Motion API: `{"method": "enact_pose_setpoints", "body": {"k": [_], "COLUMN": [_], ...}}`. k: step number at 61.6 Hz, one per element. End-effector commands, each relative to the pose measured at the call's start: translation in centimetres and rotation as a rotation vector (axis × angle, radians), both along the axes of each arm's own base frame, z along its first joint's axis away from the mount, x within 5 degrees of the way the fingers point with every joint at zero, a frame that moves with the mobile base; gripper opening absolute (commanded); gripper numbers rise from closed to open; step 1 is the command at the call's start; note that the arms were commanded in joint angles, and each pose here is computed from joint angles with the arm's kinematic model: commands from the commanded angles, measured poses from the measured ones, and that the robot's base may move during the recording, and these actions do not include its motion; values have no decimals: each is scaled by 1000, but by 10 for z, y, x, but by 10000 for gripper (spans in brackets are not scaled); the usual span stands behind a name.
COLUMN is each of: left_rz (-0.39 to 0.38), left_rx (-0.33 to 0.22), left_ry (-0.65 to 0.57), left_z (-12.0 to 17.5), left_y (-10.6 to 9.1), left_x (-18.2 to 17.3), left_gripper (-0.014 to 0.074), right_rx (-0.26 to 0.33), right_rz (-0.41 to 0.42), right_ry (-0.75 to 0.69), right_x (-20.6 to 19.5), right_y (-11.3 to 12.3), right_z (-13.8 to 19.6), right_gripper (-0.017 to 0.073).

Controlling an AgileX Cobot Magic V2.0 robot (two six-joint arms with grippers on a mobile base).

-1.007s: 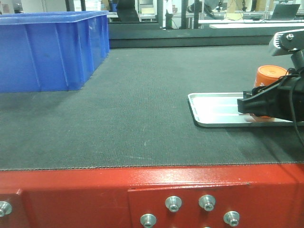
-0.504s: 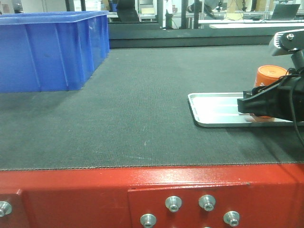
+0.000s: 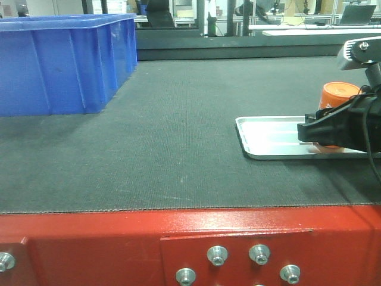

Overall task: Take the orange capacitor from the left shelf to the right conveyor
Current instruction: 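Lower the cylinder upright onto the aluminium tray with the right gripper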

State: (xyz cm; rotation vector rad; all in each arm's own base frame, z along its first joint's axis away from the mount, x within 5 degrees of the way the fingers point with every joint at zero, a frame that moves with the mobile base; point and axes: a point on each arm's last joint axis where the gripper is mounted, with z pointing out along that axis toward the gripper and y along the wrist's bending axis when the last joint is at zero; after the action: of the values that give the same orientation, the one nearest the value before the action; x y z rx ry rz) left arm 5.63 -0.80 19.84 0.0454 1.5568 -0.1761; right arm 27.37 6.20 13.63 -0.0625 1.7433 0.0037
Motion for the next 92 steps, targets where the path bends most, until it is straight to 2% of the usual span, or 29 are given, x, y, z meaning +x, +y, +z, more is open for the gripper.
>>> {"method": "enact_pose_setpoints", "body": {"k": [1, 19, 31, 54, 65, 92], "left_rz": [-5, -5, -5, -5, -5, -5], "left_rx": [-15, -15, -15, -15, -15, -15], "left_ry": [-109, -109, -109, -109, -109, -109], "left_z": [11, 11, 11, 11, 11, 11], "left_y": [0, 0, 0, 0, 0, 0], "left_x": [-2, -2, -2, -2, -2, -2], "left_gripper": [-105, -105, -105, -105, -105, -105], "right_rx": [17, 17, 46, 49, 48, 59], "right_rz": [-7, -7, -8, -2, 5, 5], "right_ry": [-208, -209, -208, -208, -209, -244], "right_x": [4, 4, 4, 4, 4, 3], "right_y": [-1, -1, -1, 0, 1, 0], "right_z": [27, 27, 27, 27, 27, 37], "right_gripper": [386, 388, 458, 462, 525, 564]}}
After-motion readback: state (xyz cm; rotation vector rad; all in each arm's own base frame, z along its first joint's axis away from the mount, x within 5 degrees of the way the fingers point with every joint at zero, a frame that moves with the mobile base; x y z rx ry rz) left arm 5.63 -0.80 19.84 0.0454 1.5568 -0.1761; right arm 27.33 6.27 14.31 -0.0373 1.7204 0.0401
